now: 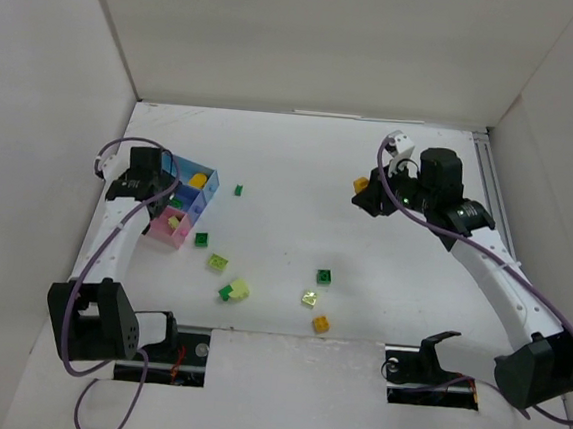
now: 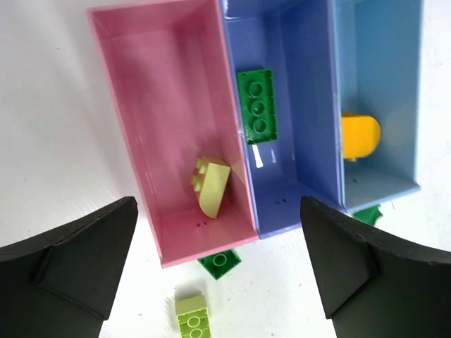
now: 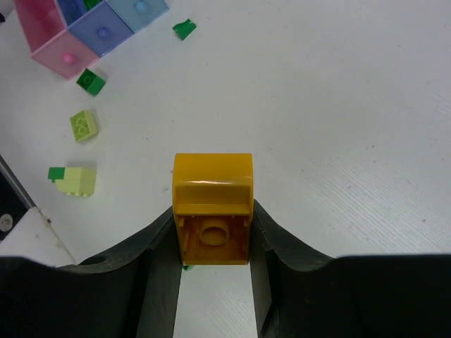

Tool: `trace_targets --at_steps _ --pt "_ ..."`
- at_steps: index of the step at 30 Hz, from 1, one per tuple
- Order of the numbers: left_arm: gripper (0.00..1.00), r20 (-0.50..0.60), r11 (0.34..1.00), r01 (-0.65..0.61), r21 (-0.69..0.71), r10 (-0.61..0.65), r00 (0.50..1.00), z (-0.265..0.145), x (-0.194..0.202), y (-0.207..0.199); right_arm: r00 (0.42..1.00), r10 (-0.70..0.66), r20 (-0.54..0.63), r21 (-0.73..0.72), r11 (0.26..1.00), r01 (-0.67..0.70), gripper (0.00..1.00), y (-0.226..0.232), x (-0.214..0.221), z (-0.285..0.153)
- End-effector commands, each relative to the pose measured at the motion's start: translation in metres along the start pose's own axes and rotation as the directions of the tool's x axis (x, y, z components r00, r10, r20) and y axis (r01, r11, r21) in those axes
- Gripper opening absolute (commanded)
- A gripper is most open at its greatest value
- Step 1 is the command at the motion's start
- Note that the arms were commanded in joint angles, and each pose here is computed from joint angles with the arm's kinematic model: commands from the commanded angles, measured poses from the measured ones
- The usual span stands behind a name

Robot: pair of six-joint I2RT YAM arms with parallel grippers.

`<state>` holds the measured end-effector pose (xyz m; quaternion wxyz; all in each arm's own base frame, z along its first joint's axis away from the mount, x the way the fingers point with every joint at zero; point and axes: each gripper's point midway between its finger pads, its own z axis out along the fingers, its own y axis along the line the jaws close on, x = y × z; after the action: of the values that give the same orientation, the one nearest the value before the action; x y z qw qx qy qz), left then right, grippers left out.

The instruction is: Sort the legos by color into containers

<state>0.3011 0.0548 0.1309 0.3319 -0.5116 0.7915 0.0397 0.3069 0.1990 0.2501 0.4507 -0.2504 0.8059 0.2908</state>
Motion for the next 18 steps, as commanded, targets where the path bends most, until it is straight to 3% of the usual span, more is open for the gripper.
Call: trace_targets --at_steps 1,12,18 --pt "1.0 0.01 0.994 -0.03 0.108 0.029 1.0 -0.017 -0.011 -0.019 0.999 -0.028 0.026 0.002 1.0 0.027 0.0 0.004 -0.005 -0.007" --pt "1.0 0.016 0.962 -0.11 0.251 0.11 0.994 -0.038 -0.005 -0.044 0.999 -0.047 0.026 -0.023 0.999 0.047 0.0 0.015 -0.005 0.0" --pt "1.0 0.001 0.915 -0.162 0.369 0.174 0.985 -0.06 0.011 -0.068 0.997 -0.076 -0.026 0.001 0.997 0.076 0.0 0.024 -0.002 0.028"
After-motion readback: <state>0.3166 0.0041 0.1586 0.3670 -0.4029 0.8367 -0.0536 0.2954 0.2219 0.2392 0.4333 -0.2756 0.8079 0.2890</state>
